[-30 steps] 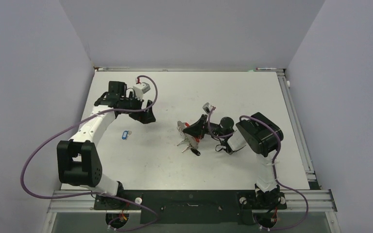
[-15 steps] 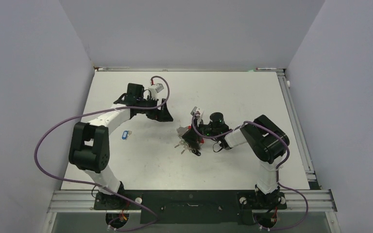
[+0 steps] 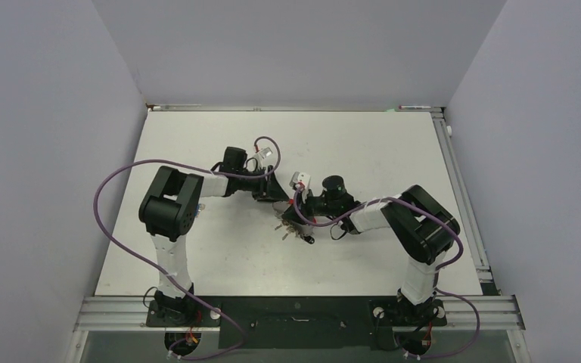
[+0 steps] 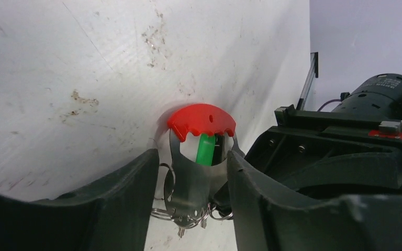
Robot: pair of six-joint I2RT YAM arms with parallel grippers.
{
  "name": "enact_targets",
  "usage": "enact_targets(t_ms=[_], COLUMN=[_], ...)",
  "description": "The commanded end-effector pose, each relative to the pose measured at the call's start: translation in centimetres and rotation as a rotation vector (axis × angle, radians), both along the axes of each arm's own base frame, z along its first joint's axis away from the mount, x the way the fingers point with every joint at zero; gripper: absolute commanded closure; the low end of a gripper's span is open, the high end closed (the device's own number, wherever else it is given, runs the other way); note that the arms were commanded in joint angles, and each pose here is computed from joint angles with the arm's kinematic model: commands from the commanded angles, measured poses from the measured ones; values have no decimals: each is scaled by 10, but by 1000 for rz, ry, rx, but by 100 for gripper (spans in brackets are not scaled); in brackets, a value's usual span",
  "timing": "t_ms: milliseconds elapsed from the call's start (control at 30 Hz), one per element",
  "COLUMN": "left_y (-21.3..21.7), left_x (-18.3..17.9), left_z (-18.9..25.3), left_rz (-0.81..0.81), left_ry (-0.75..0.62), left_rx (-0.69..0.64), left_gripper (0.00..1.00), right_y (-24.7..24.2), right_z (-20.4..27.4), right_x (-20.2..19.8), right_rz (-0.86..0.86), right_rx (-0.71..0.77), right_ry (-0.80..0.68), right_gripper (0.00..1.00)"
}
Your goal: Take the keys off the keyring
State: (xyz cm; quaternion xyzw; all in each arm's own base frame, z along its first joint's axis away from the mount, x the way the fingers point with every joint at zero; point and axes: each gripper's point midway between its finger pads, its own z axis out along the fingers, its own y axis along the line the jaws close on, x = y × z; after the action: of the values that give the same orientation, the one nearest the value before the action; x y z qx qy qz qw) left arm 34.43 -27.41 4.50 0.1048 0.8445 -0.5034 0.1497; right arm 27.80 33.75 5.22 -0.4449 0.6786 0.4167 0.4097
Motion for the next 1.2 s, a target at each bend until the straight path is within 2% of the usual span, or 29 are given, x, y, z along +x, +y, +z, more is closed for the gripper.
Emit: enact_targets(t_ms=[0, 100, 333, 467, 533, 600, 700, 800, 933, 1000, 1167], left_y=[-13, -14, -21, -24, -23, -18, -12, -11, -8, -8, -7], left_x=[-7, -13, -29, -30, -30, -25, -19, -14, -14, -14, -12], left_z=[9, 13, 16, 21, 25, 27, 36, 57, 78, 81, 85], left_rz=[-9, -12, -49, -65, -78, -64, -42, -27, -4, 5, 17], left_ry=[55, 94, 115, 99, 82, 61, 20, -45, -86, -88, -111], left_rx=[-130, -162, -174, -187, -197, -198, -220, -297, -384, -401, -394], left_gripper=[59, 67, 67, 88, 100, 100, 100, 100, 100, 100, 100], right_y=[7, 5, 5, 3, 1, -6, -25, -42, -57, -59, -53], right_z=[30, 31, 31, 34, 40, 51, 69, 79, 73, 66, 44], right_x=[8, 12, 13, 12, 14, 22, 36, 45, 57, 60, 53], right_rz=[25, 17, 23, 27, 29, 28, 0, -71, -203, -241, -216], right_rx=[36, 32, 18, 24, 49, 90, 157, 196, 207, 163, -10], right_ry=[-104, -108, -117, -120, -98, -46, 56, 98, 156, 140, 90], right_gripper=[95, 95, 95, 94, 88, 79, 52, 34, 27, 26, 28])
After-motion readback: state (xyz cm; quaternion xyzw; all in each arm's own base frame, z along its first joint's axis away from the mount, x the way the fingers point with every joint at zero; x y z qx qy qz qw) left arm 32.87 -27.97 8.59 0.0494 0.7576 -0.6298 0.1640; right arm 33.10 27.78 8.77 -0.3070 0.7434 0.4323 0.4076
